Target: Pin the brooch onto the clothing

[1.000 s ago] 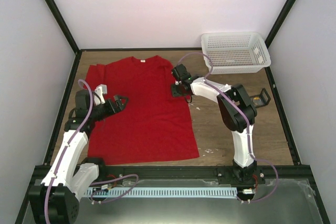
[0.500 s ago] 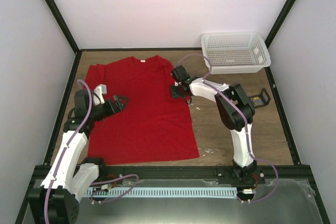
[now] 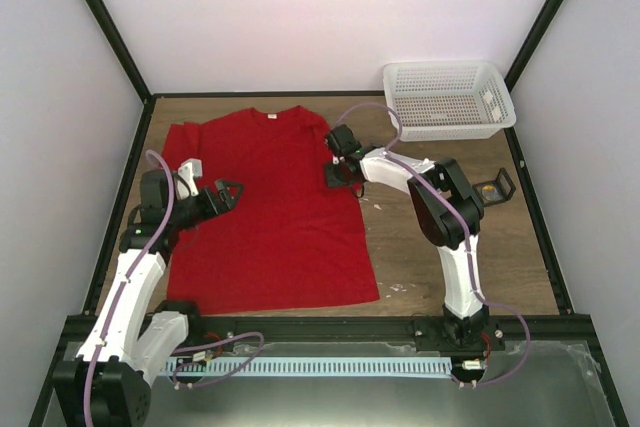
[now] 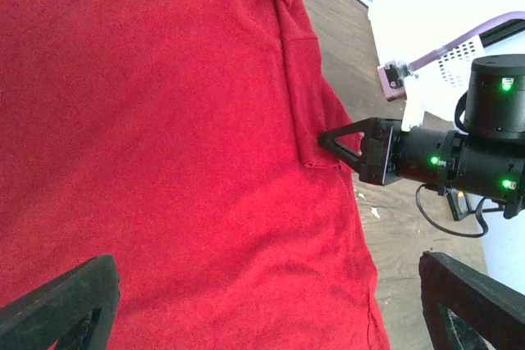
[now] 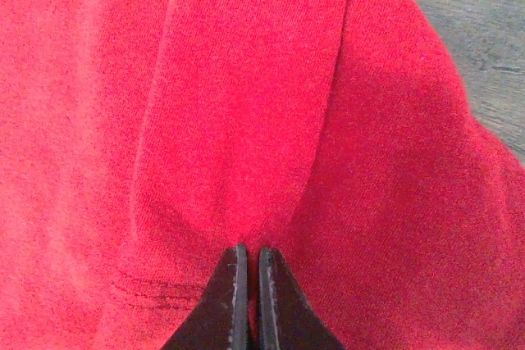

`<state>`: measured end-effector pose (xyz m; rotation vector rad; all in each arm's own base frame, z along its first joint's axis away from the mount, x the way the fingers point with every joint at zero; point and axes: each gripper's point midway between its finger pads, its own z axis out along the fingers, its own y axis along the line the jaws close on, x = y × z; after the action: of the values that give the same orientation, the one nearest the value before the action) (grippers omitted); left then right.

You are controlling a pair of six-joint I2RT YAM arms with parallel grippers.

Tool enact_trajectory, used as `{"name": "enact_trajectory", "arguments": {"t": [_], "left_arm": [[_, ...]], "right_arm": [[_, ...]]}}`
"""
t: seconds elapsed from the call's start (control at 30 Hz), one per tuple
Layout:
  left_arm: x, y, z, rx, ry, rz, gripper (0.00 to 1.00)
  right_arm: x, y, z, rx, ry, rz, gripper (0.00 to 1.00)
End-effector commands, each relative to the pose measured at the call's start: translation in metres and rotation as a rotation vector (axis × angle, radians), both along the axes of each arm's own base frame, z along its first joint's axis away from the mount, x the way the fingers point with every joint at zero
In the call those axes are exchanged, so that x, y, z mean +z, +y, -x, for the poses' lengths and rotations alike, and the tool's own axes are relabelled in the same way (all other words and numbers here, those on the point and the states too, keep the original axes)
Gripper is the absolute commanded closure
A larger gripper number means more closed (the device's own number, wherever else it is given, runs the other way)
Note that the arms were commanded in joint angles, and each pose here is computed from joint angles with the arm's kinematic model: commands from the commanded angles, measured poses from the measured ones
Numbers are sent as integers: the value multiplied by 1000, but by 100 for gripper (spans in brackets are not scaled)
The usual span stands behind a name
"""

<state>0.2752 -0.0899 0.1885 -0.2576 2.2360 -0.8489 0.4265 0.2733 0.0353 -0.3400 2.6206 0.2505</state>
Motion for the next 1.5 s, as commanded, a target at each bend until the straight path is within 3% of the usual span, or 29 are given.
{"name": "enact_trajectory", "arguments": {"t": [0.0, 0.47, 0.73, 1.0, 1.23, 1.47], "left_arm": [[11, -2, 0, -18, -33, -3, 0], [5, -4, 0, -22, -21, 9, 0], [1, -3, 0, -18, -13, 0, 0], [-5, -7, -3, -28, 8, 33, 0], [-5, -5, -7, -10, 29, 34, 0], [7, 9, -35, 67, 69, 41, 1]], "right_arm": [[27, 0, -11, -6, -57, 3, 99], [59, -16, -20, -23, -132, 84, 99], [95, -49, -42, -72, -233, 166, 97], [115, -81, -94, -116, -351, 278, 99], [143, -115, -163, -146, -565, 390, 99], [141, -112, -201, -46, -723, 477, 99]]}}
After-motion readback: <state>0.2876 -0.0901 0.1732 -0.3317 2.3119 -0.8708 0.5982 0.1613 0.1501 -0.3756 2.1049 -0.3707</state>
